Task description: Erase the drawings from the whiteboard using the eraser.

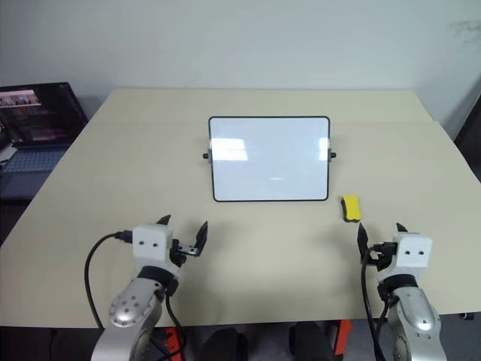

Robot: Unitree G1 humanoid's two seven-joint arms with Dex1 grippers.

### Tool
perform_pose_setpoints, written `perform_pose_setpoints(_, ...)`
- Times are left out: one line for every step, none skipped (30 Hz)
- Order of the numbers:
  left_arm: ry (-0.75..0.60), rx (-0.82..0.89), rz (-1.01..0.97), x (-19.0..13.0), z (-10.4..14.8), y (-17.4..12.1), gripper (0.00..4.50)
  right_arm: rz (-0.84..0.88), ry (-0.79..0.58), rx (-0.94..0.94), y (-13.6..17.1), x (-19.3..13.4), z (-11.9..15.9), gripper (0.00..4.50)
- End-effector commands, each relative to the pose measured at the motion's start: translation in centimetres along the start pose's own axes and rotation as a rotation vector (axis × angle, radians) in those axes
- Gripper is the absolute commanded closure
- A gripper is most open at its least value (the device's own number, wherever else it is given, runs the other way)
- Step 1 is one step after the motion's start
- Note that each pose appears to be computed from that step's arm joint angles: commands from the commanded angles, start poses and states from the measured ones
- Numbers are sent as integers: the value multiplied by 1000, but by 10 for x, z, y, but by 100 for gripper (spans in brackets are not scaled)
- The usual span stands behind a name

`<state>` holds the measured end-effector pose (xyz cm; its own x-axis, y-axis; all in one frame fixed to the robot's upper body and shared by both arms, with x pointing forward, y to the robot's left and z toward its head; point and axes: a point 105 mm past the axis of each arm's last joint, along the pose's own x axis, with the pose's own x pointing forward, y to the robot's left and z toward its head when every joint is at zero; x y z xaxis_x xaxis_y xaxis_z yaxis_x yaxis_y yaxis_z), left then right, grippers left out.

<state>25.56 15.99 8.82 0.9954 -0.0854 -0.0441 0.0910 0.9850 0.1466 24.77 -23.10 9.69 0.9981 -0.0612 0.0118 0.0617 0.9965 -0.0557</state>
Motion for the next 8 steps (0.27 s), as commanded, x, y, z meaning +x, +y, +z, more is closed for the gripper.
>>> perform_pose_setpoints(-62, -2, -1, -4, 18, -9, 0, 1, -53, -6, -1, -3, 17, 4)
perform_pose_setpoints(-63, -3, 0, -4, 19, -8, 0, 2, -54, -6, 0, -6, 19, 4)
perform_pose_setpoints(-61, -6, 0, -5, 18, -8, 0, 5, -55, -5, 1, -8, 21, 4)
perform_pose_setpoints(-55, -5, -1, -6, 16, -8, 0, -2, -48, -6, 1, -11, 21, 4)
perform_pose_setpoints(-48, 1, -6, -7, 13, -9, 0, -5, -40, -4, 0, -14, 20, 4)
perform_pose_setpoints(-41, 2, -6, -9, 12, -10, 0, -1, -33, -6, 0, -17, 19, 4)
perform_pose_setpoints(-38, -1, -5, -10, 12, -11, 0, 0, -25, -5, 0, -20, 18, 4)
perform_pose_setpoints(-39, -2, -5, -11, 14, -12, 0, 1, -17, -3, 0, -21, 16, 4)
